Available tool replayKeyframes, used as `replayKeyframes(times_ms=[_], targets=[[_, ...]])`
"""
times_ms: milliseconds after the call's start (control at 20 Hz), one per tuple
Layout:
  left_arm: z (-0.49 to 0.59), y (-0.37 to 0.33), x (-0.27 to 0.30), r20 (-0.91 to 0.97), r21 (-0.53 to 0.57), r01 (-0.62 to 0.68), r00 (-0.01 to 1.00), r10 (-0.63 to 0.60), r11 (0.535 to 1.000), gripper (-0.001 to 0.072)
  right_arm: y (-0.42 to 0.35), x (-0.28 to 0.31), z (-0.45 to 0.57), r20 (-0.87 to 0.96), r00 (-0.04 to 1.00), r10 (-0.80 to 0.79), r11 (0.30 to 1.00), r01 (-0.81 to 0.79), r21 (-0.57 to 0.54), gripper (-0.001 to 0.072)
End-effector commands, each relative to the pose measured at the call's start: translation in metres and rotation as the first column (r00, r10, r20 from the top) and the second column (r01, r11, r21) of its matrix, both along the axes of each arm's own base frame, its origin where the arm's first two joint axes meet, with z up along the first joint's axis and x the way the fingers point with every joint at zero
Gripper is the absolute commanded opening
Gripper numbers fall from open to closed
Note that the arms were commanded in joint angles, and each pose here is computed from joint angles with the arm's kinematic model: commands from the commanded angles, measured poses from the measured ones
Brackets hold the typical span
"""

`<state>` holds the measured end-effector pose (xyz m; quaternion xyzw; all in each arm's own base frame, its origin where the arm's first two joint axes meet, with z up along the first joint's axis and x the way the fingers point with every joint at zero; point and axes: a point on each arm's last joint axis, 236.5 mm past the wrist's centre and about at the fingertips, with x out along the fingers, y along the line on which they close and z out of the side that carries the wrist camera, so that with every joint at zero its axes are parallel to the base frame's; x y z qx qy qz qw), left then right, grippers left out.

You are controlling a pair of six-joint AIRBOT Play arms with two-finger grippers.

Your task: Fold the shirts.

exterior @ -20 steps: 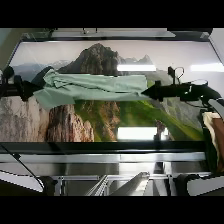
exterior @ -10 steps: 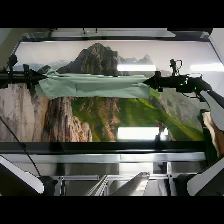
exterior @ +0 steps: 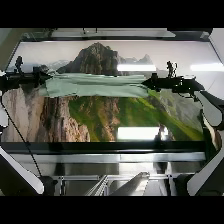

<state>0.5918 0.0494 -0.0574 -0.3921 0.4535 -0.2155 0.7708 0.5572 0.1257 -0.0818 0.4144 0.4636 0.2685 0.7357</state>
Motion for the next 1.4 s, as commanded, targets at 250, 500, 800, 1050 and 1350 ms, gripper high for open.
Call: replayKeyframes(times_ms=[250, 500, 800, 1050, 1350], targets=[[-0.028, -0.022, 0.011, 0.052, 0.214, 0.084, 0.994, -0.097, 0.973, 0.0016, 0.001, -0.002, -0.02, -0.026, 1.0, 0.003, 1.0, -0.003, -0.014, 0.0023], [-0.019, -0.032, 0.015, 0.077, 0.23, 0.093, 0.99, -0.114, 0.969, 0.0327, 0.005, 0.0, -0.001, 0.011, 1.0, 0.012, 0.999, -0.013, 0.045, 0.0307], [0.064, -0.014, 0.013, 0.191, 0.268, 0.054, 0.976, -0.108, 0.962, 0.0701, -0.032, 0.004, 0.061, 0.12, 0.992, 0.044, 0.995, -0.054, 0.086, 0.0394], [0.141, 0.01, 0.003, 0.277, 0.281, -0.034, 0.96, -0.047, 0.959, 0.0698, -0.065, 0.016, 0.02, 0.039, 0.998, -0.054, 0.998, 0.055, -0.032, 0.0614], [0.142, -0.043, -0.026, 0.175, 0.224, 0.132, 0.969, -0.173, 0.966, 0.0007, 0.0, -0.008, -0.033, -0.126, 0.991, 0.04, 0.999, -0.04, 0.009, 0.061]])
